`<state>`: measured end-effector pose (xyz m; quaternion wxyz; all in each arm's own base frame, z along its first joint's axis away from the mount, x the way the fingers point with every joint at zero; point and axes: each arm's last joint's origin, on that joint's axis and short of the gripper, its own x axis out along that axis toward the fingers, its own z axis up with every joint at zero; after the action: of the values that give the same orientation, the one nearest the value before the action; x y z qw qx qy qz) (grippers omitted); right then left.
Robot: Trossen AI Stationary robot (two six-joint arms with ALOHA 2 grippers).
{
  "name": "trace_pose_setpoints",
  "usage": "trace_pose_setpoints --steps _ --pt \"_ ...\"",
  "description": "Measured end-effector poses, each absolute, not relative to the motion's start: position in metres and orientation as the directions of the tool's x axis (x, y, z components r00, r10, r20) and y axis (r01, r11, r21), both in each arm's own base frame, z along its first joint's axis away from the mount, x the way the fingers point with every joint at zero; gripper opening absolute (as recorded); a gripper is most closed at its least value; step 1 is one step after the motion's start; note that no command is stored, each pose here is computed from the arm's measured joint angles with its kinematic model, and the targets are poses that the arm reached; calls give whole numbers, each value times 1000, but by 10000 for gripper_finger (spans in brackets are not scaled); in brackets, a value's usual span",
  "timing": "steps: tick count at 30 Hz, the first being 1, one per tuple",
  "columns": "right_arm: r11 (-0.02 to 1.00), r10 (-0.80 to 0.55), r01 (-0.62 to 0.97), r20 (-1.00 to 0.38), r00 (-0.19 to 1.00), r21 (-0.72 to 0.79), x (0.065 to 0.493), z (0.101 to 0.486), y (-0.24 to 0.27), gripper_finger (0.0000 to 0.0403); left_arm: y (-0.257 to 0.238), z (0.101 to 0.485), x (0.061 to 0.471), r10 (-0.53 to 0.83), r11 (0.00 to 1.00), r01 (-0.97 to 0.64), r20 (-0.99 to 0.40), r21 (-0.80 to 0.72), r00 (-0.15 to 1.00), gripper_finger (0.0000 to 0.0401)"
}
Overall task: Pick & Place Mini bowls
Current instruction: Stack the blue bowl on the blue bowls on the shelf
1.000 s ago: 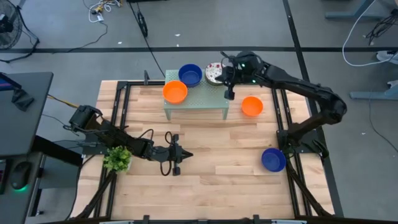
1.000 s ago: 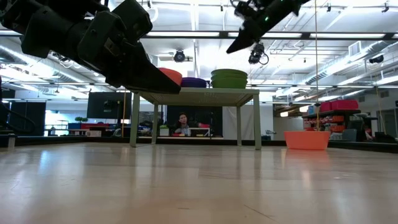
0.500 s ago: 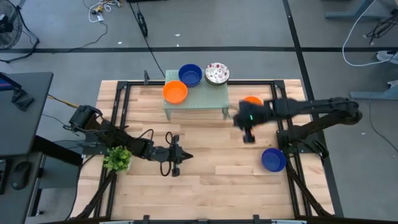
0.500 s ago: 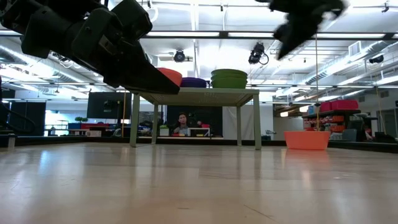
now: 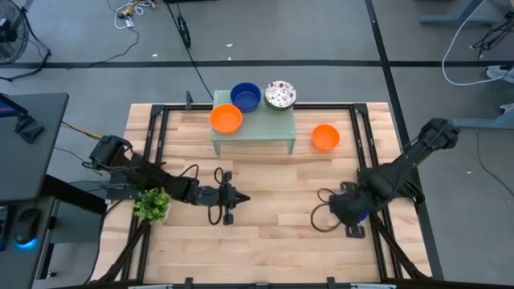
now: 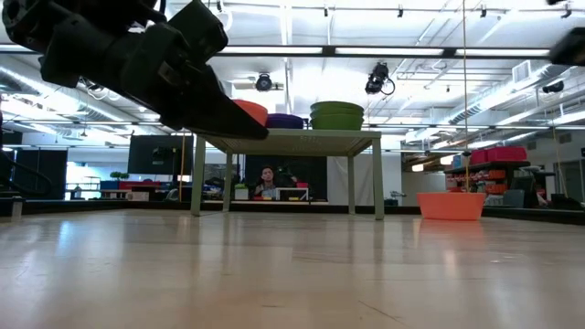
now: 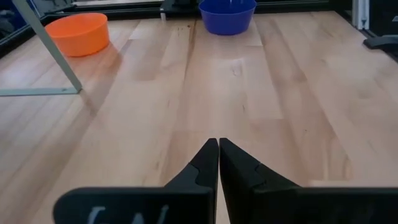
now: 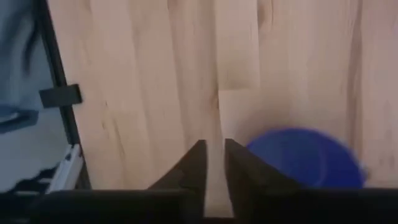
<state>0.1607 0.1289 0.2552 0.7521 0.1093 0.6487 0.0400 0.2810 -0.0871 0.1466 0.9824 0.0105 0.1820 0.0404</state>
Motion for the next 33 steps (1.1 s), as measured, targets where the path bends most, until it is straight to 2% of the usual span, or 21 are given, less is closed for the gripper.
trace_pose_setpoints --steps 8,12,17,22,33 --pt "971 120 198 -990 69 132 150 237 155 183 -84 147 282 93 994 -68 -357 83 929 16" --pt "979 59 196 -998 0 58 140 216 162 207 -84 147 282 92 993 -62 -357 96 930 16" --pt "982 31 188 -999 -39 23 129 192 160 196 -82 147 282 97 993 -66 -356 98 929 16" --pt "988 52 149 -998 -21 48 126 172 157 167 -81 147 283 101 994 -76 -356 83 929 16" --pt "991 63 121 -998 1 63 125 165 156 68 -82 146 283 83 996 -83 -361 15 929 16"
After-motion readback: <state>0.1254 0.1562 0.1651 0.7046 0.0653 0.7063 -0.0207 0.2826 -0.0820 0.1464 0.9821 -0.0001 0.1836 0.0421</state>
